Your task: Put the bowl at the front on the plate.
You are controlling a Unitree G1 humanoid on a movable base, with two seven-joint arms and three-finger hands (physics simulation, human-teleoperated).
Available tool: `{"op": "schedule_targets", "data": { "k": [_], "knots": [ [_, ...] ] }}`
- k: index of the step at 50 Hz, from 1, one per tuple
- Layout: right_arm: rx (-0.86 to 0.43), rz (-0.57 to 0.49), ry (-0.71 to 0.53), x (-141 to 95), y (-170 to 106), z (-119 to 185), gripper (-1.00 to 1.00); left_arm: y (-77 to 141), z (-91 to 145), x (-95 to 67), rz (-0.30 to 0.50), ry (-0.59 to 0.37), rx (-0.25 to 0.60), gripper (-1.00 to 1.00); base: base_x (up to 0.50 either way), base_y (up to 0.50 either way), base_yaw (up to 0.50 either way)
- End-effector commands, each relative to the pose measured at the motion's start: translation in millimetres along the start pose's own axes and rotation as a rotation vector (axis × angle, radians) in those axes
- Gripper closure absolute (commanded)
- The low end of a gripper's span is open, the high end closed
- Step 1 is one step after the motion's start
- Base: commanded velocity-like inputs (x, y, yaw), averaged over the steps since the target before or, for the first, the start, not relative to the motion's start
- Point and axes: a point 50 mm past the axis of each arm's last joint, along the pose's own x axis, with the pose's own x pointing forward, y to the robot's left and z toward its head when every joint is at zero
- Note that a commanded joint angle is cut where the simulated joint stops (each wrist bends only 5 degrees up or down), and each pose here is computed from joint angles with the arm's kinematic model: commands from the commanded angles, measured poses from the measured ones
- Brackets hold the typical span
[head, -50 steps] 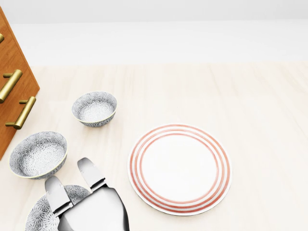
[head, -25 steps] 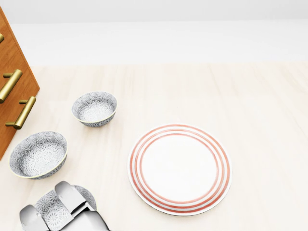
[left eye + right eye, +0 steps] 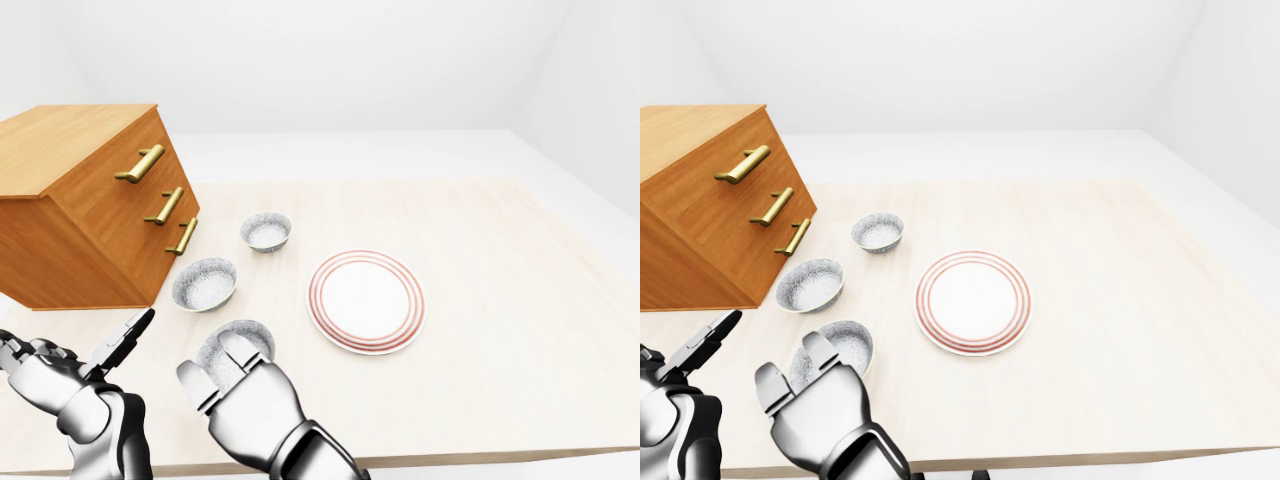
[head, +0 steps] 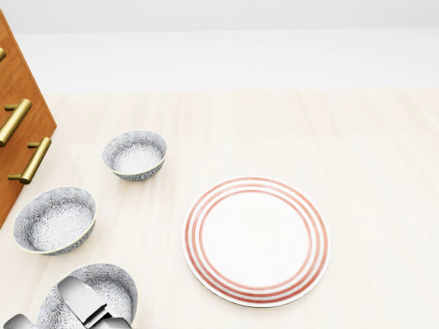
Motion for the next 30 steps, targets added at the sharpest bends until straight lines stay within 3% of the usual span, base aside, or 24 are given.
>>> {"op": "schedule_targets", "data": {
  "k": [1,17,30],
  "knots": [
    [0.036,0.028,-0.031,3.0,4.8,3.8,-1.00,-0.4,-0.7,0.2,-0.001,0.003,0.001,-1.00,0.00,0.00,0.00],
    [0.115,0.122,-0.060,11.7,23.4,-0.4,-1.00,-0.3,-0.5,0.0,-0.001,0.003,-0.001,-1.00,0.00,0.00,0.00],
    [0.137,0.093,-0.038,18.5,14.8,-10.2,-1.00,-0.3,-0.4,0.0,-0.001,0.003,-0.002,-1.00,0.00,0.00,0.00]
  ]
}}
